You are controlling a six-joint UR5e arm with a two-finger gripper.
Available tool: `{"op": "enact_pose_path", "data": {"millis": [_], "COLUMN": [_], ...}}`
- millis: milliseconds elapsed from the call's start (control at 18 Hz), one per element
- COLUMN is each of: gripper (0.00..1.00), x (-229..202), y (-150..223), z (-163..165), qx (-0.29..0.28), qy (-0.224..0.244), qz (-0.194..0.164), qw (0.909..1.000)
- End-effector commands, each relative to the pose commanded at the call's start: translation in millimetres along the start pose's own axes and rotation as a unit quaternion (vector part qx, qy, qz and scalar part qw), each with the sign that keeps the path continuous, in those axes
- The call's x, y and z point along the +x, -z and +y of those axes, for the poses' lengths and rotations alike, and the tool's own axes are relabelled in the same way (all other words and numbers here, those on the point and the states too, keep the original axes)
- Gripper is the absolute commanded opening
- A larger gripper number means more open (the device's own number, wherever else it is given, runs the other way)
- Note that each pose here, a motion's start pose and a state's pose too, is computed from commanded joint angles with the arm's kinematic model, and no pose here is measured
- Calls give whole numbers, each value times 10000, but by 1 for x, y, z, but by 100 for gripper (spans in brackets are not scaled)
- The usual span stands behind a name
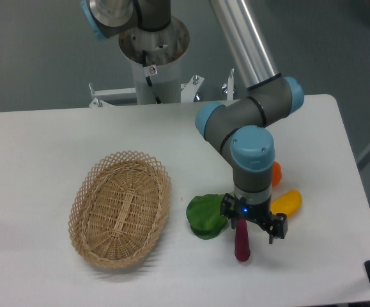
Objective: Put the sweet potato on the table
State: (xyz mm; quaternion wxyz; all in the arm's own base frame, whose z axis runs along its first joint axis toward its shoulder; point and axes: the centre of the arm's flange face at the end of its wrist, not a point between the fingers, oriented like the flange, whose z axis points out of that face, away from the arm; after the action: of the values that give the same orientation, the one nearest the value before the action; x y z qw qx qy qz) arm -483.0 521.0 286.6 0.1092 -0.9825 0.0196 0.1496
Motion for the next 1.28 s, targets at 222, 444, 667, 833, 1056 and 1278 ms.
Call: {"op": "enact_pose_path", "data": {"millis": [222, 444, 667, 833, 1056, 1278], "gripper": [100, 100, 100, 100, 100, 100], "x": [-20, -60, -88, -100, -107, -108], "y": [60, 120, 169, 183, 202, 207], "z": [-8, 25, 87, 129, 168, 197], "qx": [291, 281, 371, 276, 119, -527], "qy": [-14, -190, -766, -1432, -2071, -2878], "qz": [-422, -738, -122, 220, 358, 572], "qw": [9987, 9967, 9963, 9891, 9776, 9545]}}
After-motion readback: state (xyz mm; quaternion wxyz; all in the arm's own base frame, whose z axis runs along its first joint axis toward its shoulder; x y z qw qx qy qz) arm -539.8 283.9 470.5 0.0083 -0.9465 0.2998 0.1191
